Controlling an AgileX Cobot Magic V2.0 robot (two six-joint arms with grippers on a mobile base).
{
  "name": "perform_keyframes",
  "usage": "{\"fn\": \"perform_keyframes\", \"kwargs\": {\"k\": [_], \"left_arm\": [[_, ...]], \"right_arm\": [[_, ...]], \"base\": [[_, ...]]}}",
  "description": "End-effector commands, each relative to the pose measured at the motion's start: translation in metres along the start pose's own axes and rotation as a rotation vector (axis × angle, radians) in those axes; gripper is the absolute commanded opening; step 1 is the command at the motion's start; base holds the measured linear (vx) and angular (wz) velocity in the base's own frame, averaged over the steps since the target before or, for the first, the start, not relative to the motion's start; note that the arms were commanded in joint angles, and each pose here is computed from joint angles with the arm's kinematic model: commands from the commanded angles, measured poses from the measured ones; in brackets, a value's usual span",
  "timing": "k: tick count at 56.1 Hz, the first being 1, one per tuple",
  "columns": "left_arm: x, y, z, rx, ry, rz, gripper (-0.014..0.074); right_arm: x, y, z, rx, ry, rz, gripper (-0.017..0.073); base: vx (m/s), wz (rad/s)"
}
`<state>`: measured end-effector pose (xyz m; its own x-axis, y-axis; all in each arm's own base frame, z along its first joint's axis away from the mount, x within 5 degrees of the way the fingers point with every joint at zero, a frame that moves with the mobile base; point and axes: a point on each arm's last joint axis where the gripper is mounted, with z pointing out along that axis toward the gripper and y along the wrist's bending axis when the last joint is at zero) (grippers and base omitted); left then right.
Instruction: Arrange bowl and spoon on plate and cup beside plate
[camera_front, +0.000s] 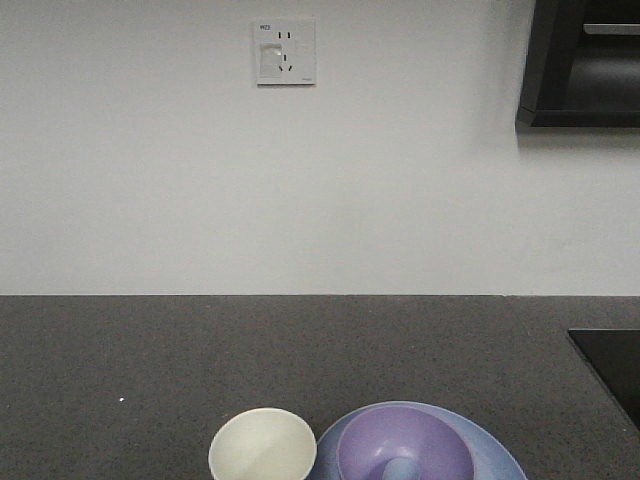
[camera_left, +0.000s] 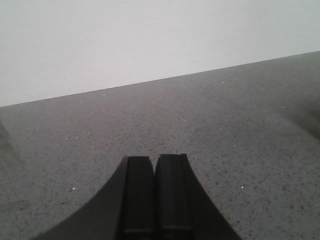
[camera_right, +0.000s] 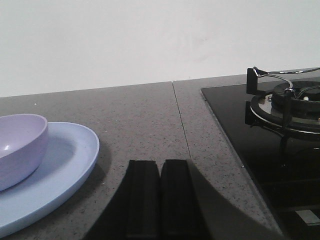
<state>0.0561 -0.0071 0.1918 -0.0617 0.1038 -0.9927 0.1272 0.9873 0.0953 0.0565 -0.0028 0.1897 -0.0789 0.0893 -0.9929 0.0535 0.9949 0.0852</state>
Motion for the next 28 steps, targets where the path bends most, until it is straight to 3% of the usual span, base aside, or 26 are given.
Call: {"fn": "perform_keyframes", "kwargs": {"k": [1,28], "left_arm": [[-0.0161,0.0020,-0.0035,-0.017,-0.118,-0.001,-0.0003],[-0.0161,0.0020,-0.0035,-0.017,-0.118,-0.001,-0.0003]], "right_arm": [[-0.0069,0.0006,-0.0005,-0.006,-0.088,-0.013,-0.0008],[-0.0069,0.0006,-0.0005,-0.006,-0.088,-0.013,-0.0008]], "base": [[0.00,0.00],[0.00,0.00]]}}
